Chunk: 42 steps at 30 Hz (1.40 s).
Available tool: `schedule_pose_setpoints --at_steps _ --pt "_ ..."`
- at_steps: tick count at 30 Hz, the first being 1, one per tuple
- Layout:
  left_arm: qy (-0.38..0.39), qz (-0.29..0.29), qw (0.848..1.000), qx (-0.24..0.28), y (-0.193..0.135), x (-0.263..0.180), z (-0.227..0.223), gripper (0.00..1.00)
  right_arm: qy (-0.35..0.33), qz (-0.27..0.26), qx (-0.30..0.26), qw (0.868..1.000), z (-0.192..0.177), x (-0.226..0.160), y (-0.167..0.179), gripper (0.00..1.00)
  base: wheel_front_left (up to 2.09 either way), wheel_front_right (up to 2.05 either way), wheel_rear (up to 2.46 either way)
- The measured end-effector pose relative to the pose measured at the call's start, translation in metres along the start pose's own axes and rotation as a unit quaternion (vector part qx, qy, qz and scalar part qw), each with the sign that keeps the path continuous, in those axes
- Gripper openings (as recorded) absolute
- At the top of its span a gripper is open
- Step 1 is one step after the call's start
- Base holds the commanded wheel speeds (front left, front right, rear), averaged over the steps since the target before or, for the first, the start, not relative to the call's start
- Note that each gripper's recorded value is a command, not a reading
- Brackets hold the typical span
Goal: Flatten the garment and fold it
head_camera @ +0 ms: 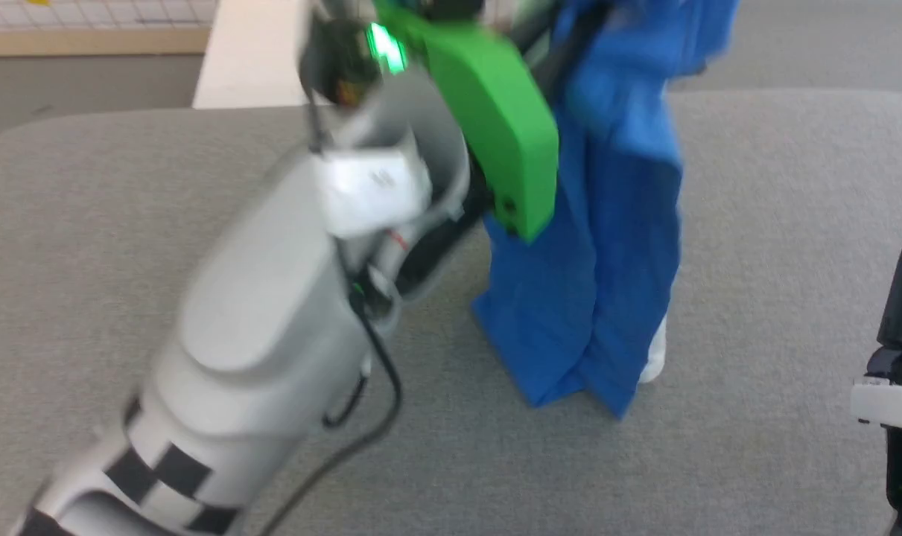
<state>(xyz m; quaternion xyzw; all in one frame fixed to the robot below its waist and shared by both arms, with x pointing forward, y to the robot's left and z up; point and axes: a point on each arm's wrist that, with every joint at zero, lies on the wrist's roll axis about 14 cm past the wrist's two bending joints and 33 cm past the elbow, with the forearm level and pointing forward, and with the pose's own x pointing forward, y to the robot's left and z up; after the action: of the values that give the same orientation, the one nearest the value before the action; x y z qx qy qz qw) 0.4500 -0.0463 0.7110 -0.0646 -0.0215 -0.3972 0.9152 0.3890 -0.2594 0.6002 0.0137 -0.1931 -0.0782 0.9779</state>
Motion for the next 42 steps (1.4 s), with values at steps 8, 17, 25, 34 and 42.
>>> schedule_pose_setpoints --at_steps 8,17,25,34,42 --pt "0.256 0.031 0.961 -0.096 0.01 -0.021 -0.223 0.0 0.018 0.003 0.008 1.0 -0.02 0.01 0.004 1.0 0.0 0.0 0.0" --pt "0.322 0.042 0.937 -0.131 0.015 -0.028 -0.303 1.0 0.055 -0.002 -0.003 0.998 -0.051 0.013 0.0 1.0 0.0 0.0 0.0" --pt "0.207 0.058 0.968 -0.127 0.034 -0.008 -0.249 1.0 0.058 0.006 0.001 0.998 -0.053 0.014 0.007 1.0 0.0 0.0 0.0" --pt "0.003 0.204 0.977 -0.064 0.108 -0.074 -0.133 1.0 0.046 0.018 0.011 0.999 -0.03 -0.005 0.014 1.0 0.0 0.0 0.0" --pt "-0.117 0.297 0.948 0.005 0.112 -0.177 -0.095 1.0 0.032 0.029 0.02 0.999 -0.012 -0.019 0.02 1.0 0.0 0.0 0.0"
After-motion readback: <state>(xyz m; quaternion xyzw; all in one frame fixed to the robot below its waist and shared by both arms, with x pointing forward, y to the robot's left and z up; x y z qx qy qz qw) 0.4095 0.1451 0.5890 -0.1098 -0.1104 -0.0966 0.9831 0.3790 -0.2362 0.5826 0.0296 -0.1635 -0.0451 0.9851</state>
